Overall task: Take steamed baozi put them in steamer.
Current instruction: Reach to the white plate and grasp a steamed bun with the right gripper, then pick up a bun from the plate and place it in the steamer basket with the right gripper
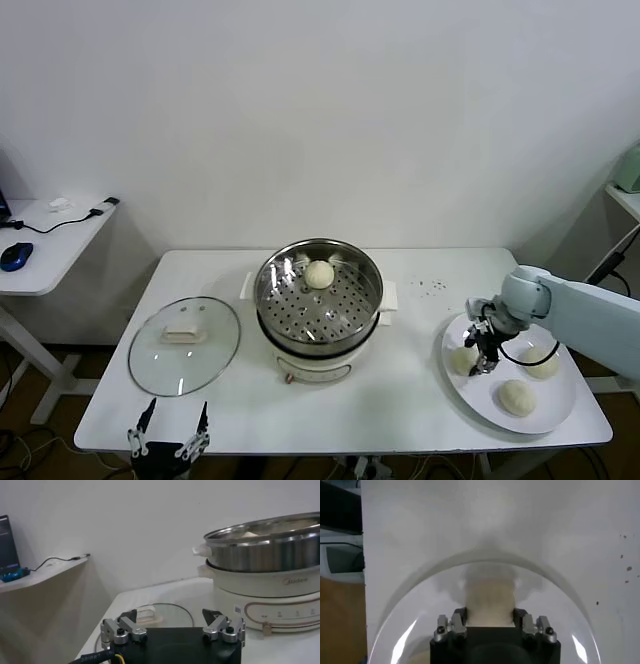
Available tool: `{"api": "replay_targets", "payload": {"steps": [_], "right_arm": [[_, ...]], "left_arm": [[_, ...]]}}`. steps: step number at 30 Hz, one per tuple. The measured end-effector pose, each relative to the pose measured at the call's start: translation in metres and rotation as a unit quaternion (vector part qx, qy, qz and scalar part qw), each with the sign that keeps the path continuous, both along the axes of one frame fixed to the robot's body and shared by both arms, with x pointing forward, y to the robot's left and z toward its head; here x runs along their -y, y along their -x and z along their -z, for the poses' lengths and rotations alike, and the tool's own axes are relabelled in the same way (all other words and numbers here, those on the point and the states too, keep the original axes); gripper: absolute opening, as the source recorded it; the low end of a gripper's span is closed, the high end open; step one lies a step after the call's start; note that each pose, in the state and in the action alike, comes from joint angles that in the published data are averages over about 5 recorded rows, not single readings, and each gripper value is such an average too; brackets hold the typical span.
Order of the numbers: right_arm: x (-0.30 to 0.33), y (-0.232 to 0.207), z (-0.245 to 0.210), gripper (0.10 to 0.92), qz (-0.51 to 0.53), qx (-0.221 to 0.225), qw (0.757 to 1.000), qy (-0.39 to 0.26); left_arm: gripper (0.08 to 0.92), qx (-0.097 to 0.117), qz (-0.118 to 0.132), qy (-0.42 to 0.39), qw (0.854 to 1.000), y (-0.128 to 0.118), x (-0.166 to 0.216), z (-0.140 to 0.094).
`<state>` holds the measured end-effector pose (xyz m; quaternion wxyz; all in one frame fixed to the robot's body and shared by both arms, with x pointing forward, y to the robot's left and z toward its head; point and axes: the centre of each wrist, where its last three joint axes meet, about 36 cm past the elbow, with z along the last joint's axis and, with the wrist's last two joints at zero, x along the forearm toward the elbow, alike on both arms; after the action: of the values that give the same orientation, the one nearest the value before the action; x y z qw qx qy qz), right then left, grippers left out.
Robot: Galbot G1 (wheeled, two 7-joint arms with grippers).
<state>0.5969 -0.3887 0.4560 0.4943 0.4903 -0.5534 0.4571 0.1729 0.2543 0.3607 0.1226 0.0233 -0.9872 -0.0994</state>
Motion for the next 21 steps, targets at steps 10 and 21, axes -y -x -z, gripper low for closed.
{"api": "replay_targets", "payload": {"steps": [10, 21], "right_arm": [[-0.002, -0.031, -0.067, 0.534, 0.004, 0.028, 0.999, -0.021], [-0.075, -0.082, -0.208, 0.54, -0.016, 0.088, 0.993, -0.077]], "left_arm": [[0.823, 0.003, 0.001, 0.0, 1.0, 0.001, 0.0, -0.003], [0.823, 0.005, 0.011, 0.004, 1.0, 0.001, 0.006, -0.004]]}}
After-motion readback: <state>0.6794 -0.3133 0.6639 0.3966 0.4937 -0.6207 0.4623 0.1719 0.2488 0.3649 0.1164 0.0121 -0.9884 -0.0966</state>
